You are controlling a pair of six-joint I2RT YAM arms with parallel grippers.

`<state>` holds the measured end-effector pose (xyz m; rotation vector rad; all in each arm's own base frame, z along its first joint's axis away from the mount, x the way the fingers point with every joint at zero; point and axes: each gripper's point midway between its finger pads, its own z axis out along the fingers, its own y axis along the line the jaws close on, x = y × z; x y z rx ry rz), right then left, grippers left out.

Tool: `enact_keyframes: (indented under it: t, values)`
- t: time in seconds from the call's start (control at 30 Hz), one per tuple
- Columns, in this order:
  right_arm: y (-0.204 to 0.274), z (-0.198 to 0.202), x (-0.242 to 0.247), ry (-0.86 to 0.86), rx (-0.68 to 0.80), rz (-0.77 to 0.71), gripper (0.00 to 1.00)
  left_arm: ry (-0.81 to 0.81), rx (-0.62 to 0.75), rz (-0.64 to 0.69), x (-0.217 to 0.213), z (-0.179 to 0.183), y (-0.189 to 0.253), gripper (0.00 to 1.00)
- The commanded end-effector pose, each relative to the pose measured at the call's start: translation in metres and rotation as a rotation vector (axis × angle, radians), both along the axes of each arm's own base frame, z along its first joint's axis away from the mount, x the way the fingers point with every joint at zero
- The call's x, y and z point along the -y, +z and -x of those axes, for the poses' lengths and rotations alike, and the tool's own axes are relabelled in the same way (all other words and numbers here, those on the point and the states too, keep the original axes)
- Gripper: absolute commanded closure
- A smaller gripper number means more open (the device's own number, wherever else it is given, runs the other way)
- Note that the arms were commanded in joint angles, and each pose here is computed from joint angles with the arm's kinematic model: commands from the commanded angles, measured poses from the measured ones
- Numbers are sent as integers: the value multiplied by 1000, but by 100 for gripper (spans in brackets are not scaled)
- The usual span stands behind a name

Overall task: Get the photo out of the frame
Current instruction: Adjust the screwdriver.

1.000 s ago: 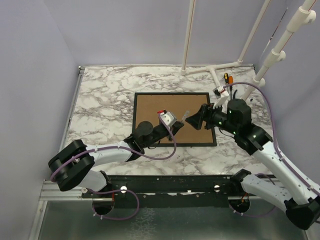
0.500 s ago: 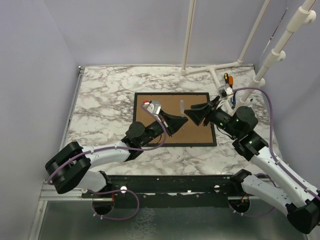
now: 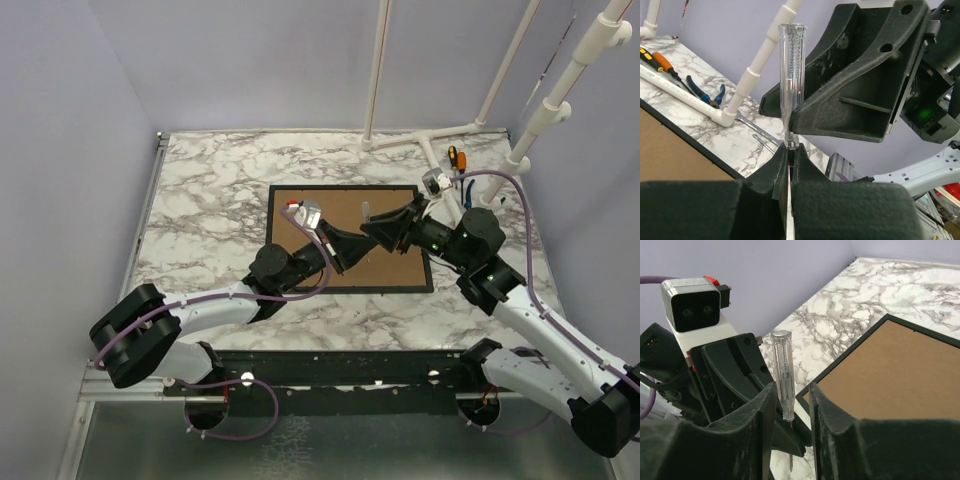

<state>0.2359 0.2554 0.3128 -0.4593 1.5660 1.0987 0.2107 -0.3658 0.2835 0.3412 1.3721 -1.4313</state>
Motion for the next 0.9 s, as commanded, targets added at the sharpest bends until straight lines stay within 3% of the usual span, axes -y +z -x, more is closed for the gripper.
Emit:
enact_keyframes:
  t: [0.0,0.1,0.13,0.23,0.33,0.43,0.53,0.7,0.87]
  values:
    - [5,5,-6,51,11,9,71,-55,52,49,2,11,24,100]
    - [4,3,-5,36,3,13,85,-62,55,49,2,12,24,100]
    - [5,2,-4,25,1,14,89,-66,58,47,2,13,24,95]
    - [1,-4,2,-26,-20,27,94,-63,57,42,-3,14,23,57]
    - [-3,-7,8,-63,-23,57,95,-13,-28,68,-20,7,21,41]
    - [-8,-6,12,-74,-22,80,96,20,-72,64,-38,2,24,40]
    - [-14,-2,10,-41,-10,103,98,71,-179,13,-53,-11,21,28]
    - [-17,20,-8,149,53,132,96,-7,-293,-107,-47,-19,32,39]
    - [-16,22,-16,205,54,135,95,-91,-372,-235,-36,-13,43,39]
